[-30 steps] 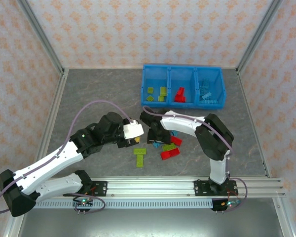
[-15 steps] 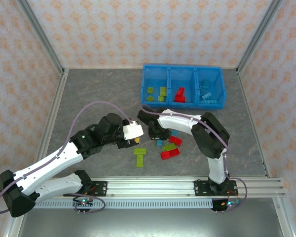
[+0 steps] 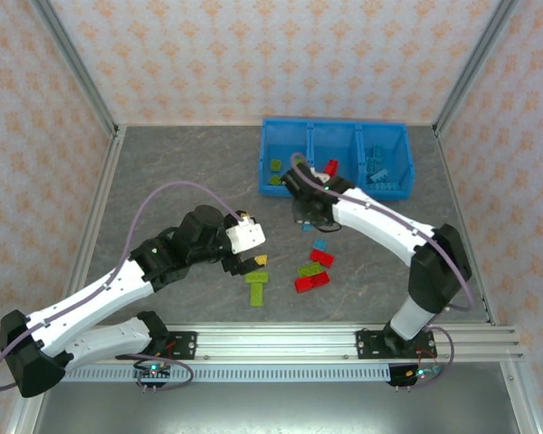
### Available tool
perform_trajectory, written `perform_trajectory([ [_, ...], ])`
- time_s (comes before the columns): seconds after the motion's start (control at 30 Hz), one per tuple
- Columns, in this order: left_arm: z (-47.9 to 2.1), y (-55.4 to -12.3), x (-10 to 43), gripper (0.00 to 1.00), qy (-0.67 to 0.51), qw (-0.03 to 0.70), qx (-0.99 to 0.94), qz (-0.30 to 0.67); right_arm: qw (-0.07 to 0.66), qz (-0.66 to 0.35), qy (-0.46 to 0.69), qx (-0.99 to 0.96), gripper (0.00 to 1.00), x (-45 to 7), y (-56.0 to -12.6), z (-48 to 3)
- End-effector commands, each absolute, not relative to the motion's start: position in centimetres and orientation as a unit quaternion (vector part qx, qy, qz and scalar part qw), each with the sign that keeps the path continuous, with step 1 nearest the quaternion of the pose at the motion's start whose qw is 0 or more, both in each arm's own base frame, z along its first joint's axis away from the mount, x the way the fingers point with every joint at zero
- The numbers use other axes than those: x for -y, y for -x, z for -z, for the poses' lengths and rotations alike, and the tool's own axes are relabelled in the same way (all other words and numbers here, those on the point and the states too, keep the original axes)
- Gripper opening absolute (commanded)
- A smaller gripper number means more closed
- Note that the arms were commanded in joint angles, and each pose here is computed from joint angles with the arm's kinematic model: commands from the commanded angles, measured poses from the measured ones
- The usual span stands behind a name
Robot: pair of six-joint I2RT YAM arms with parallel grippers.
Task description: Sort the legos into containers by color
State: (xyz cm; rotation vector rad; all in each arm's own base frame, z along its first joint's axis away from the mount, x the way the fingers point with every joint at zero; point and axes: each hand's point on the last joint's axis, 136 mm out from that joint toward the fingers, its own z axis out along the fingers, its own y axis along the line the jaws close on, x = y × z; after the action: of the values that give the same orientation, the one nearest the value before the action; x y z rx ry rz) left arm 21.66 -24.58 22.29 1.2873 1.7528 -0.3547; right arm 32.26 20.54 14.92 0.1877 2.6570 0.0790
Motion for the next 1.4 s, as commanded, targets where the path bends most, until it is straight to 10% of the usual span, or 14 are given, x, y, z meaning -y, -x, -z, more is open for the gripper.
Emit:
perform_trajectory([
  [0.0,-24.1,-22.3,26.1,0.87,-0.483,0.480,-0.706,0.192,0.310,0.003,-0.085,-0.947,0.08,-16.4,-35.5,-19.4],
  [0.43,-25.8,-25.9,26.4,1.00,-0.330,0.512,-0.760,0.227,0.337,0.027,-0.259,-0.905,0.11,0.0,-48.3,-20.1],
  [0.7,-24.3,-27.0,24.7,1.00,-0.256,0.460,-0.828,0.191,0.306,0.042,-0.288,-0.906,0.31,3.2,-52.6,-17.2],
  [1.37,-12.8,-24.4,21.3,0.96,-0.098,0.190,-0.974,0.078,0.267,-0.109,-0.241,-0.927,0.57,-3.0,-42.8,-21.7],
])
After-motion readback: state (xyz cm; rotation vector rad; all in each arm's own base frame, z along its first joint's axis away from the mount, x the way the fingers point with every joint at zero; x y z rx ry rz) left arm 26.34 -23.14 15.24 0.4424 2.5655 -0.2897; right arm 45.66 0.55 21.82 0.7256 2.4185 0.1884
